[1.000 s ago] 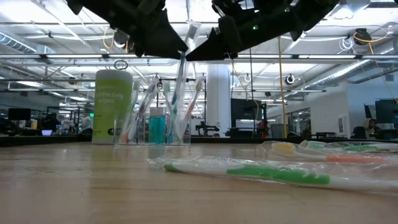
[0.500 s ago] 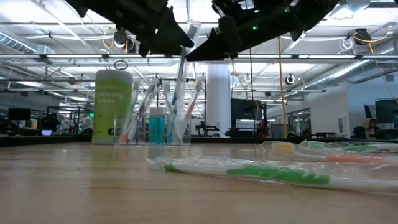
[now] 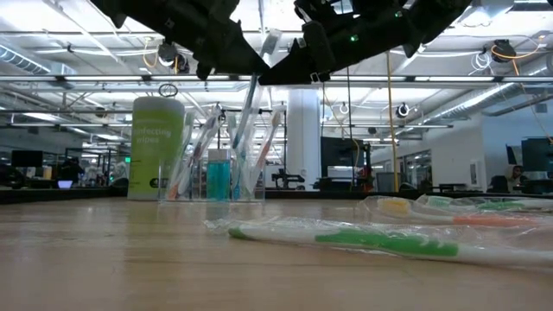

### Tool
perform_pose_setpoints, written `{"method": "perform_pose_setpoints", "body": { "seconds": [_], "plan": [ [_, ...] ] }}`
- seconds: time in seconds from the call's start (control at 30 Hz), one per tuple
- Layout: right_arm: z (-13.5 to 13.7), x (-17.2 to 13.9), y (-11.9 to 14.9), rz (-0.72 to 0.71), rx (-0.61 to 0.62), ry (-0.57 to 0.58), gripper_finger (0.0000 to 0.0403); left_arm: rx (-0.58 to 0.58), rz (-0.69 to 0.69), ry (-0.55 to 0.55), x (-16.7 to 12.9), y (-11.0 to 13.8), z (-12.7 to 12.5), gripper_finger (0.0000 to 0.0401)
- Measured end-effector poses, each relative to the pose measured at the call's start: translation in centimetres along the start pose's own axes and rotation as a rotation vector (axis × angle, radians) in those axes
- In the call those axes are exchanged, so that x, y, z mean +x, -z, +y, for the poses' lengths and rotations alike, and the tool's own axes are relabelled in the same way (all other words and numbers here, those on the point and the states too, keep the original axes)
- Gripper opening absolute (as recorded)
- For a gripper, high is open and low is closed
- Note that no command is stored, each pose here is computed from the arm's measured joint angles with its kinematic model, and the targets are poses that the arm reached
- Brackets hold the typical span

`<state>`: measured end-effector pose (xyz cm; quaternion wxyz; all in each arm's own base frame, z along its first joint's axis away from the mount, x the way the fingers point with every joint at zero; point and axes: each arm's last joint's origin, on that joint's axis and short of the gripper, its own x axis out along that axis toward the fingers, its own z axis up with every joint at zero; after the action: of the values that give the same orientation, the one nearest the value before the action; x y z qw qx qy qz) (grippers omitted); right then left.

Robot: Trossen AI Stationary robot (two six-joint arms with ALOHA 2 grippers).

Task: Pick & Place toothbrushing station
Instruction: Put the blue toothbrush into the transparent organizer

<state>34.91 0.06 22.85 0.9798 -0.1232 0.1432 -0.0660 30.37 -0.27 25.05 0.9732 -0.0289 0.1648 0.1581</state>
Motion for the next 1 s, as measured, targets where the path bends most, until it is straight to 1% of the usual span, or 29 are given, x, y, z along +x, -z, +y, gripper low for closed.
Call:
{"method": "perform_pose_setpoints", "body": {
  "seconds": [0.1, 0.17, 0.33, 0.4, 0.47, 0.6, 0.7, 0.87, 0.93, 1.0],
  "plan": [
    [0.0, 0.0, 0.1, 0.009, -0.002, -0.002, 0.0000, 0.001, 0.001, 0.001, 0.0, 0.0, 0.0, 0.0011],
    [0.0, 0.0, 0.1, 0.013, -0.003, -0.002, 0.0001, 0.001, 0.002, 0.000, 0.0, 0.0, 0.0, 0.0009],
    [0.1, 0.0, 0.3, 0.029, -0.007, -0.006, 0.0020, -0.019, 0.001, -0.039, 0.0, 0.1, 0.1, 0.0037],
    [0.1, 0.0, 0.3, 0.037, -0.009, -0.009, 0.0031, -0.027, 0.007, -0.060, 0.0, 0.2, 0.2, 0.0042],
    [0.1, 0.0, 0.4, 0.043, -0.010, -0.011, 0.0043, -0.021, 0.022, -0.079, 0.0, 0.3, 0.2, 0.0037],
    [0.1, 0.0, 0.6, 0.061, -0.009, -0.015, 0.0073, -0.021, 0.045, -0.130, -0.6, 0.3, 0.6, 0.0012],
    [0.2, 0.0, 0.8, 0.081, -0.014, -0.019, 0.0093, -0.045, 0.049, -0.195, -1.7, -0.1, 1.1, 0.0012],
    [0.2, 0.0, 0.8, 0.089, -0.015, -0.019, 0.0116, -0.058, -0.011, -0.342, -4.2, -1.5, 2.2, 0.0040],
    [0.2, 0.0, 0.8, 0.089, -0.012, -0.019, 0.0120, -0.071, -0.032, -0.396, -5.3, -1.9, 2.8, 0.0039],
    [0.2, 0.0, 0.8, 0.088, -0.011, -0.019, 0.0123, -0.096, -0.058, -0.453, -6.1, -1.6, 3.4, 0.0028]
  ]
}}
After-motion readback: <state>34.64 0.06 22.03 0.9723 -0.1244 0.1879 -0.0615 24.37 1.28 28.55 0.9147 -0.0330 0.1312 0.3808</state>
